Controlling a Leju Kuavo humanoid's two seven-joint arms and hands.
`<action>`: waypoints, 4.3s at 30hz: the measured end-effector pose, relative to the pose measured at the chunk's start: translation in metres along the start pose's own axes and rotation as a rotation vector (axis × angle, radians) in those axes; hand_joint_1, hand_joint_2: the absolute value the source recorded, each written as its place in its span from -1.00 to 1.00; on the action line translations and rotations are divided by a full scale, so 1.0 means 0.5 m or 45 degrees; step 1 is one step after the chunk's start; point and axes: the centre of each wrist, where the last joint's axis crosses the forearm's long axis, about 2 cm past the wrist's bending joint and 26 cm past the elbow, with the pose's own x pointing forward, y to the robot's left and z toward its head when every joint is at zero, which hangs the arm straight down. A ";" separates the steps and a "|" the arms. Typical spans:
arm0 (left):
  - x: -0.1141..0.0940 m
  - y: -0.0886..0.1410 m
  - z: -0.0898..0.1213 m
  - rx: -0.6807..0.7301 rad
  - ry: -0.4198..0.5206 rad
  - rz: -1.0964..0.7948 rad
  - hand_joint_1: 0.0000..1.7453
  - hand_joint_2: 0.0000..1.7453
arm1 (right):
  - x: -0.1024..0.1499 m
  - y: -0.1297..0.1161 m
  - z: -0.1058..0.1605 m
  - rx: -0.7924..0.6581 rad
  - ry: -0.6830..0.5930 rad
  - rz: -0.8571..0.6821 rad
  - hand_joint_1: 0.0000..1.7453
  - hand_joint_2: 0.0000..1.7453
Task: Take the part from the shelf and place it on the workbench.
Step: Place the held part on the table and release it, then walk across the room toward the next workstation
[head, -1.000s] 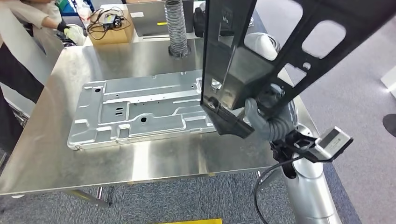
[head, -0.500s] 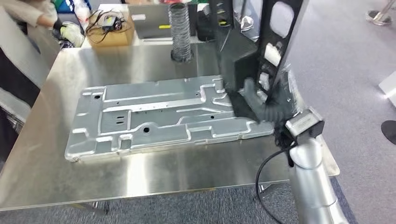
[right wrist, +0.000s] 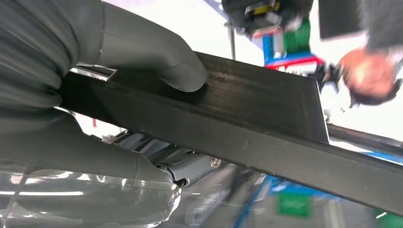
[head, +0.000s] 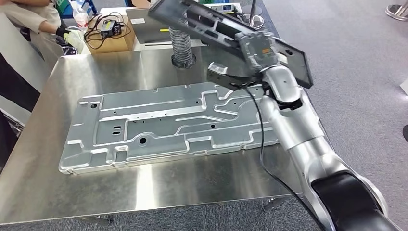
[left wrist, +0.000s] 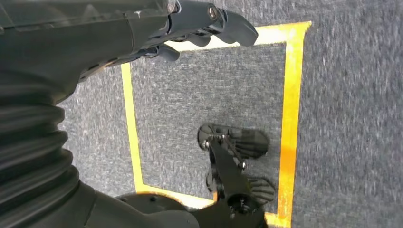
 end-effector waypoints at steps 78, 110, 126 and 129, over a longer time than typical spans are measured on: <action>-0.019 -0.003 0.010 0.062 -0.137 0.101 -1.00 -1.00 | 0.026 -0.105 0.376 -1.222 -0.078 -1.158 -1.00 -1.00; -0.017 0.007 0.007 0.048 -0.151 0.078 -1.00 -1.00 | 0.059 0.005 0.665 -0.758 0.358 -0.820 -1.00 1.00; -0.033 -0.008 0.018 0.042 -0.116 0.073 -1.00 -1.00 | 0.023 0.212 0.945 -0.003 1.017 -0.597 -1.00 1.00; -0.033 -0.009 0.018 0.045 -0.117 0.077 -1.00 -1.00 | 0.043 0.248 1.008 0.150 1.182 -0.604 -1.00 1.00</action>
